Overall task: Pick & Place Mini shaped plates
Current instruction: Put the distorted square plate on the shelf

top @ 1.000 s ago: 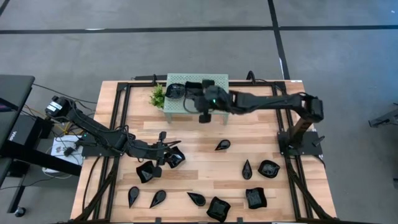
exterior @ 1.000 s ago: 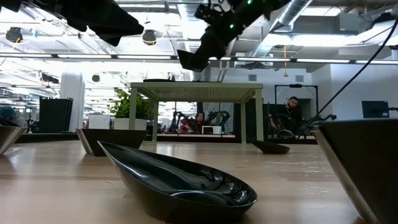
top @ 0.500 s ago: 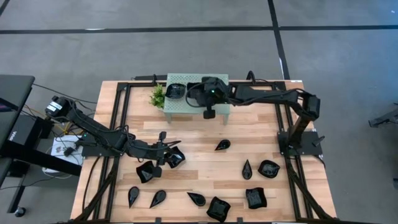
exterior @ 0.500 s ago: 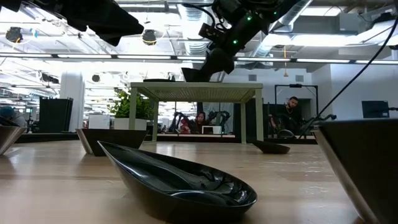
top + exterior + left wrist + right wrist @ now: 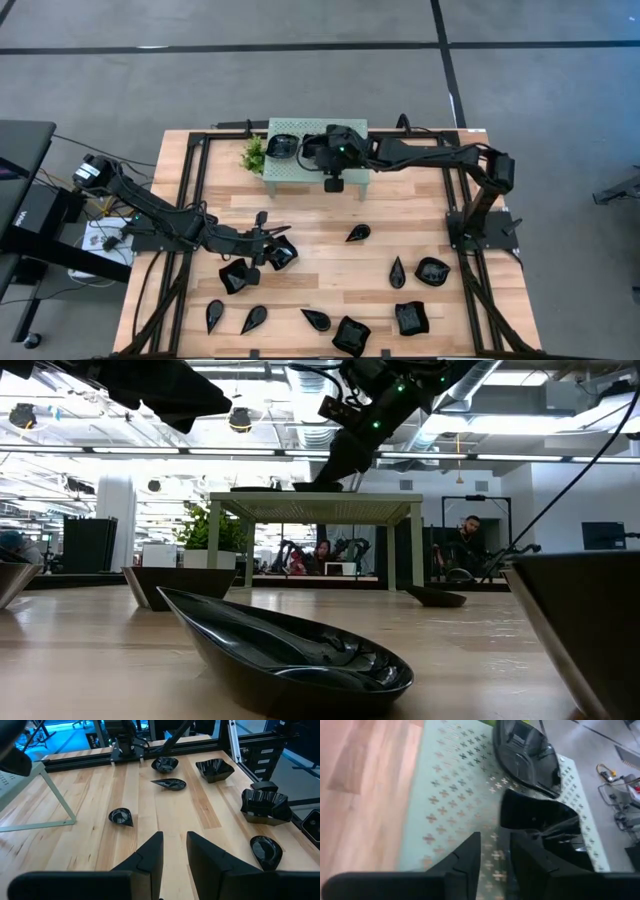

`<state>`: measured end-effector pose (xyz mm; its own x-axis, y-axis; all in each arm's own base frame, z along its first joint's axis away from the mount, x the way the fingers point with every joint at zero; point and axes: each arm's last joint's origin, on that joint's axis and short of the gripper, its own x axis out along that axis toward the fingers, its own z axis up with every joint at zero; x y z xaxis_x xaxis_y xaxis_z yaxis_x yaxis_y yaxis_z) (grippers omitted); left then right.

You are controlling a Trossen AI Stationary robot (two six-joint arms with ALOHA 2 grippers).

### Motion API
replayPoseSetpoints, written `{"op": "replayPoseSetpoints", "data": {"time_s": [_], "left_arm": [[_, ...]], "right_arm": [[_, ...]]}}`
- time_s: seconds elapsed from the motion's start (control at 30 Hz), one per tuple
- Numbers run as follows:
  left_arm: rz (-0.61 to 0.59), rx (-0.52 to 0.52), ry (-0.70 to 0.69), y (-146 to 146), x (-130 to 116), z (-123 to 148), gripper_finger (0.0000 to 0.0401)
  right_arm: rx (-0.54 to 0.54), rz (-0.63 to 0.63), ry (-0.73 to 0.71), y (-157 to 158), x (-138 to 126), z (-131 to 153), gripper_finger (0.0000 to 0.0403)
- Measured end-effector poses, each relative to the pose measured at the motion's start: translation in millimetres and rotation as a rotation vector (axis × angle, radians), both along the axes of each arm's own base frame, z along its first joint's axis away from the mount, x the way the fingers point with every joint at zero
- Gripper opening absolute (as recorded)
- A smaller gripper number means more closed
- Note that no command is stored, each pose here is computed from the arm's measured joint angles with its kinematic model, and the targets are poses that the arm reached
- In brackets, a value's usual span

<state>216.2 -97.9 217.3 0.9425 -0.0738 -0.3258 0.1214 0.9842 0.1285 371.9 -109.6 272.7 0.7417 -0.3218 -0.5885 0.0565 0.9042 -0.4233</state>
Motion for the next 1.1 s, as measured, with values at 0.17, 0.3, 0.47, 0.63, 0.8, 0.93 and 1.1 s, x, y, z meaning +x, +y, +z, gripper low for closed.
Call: {"op": "replayPoseSetpoints", "data": {"time_s": [0.17, 0.3, 0.47, 0.63, 0.8, 0.93, 1.1], "left_arm": [[0.0, -0.002, 0.0, 0.0, 0.0, 0.0, 0.0087], [0.008, -0.025, 0.001, -0.1, 0.0, 0.1, 0.0087], [-0.027, -0.043, 0.008, -2.5, -0.8, 0.0, 0.0087], [-0.054, -0.057, 0.007, -3.6, -0.8, 0.5, 0.0087], [-0.055, -0.061, 0.0, -3.7, -0.6, 1.1, 0.0087], [-0.056, -0.066, -0.016, -3.9, -0.2, 2.7, 0.0087], [-0.057, -0.071, -0.026, -4.1, 0.2, 3.7, 0.0087]], "right_arm": [[0.003, 0.094, -0.003, 36.8, 7.2, 2.5, 0.0121], [0.001, 0.209, -0.011, 80.6, 12.8, 4.1, 0.0133], [-0.027, 0.333, 0.023, 131.6, 14.1, -1.5, 0.0143], [-0.116, 0.32, 0.023, 166.8, 10.2, -0.7, 0.0145], [-0.176, 0.285, 0.059, 176.2, 6.0, -2.6, 0.0135], [-0.167, 0.197, 0.06, 155.4, 8.7, -2.8, 0.0117], [-0.124, 0.126, 0.066, 110.9, 11.9, -3.2, 0.0083]]}}
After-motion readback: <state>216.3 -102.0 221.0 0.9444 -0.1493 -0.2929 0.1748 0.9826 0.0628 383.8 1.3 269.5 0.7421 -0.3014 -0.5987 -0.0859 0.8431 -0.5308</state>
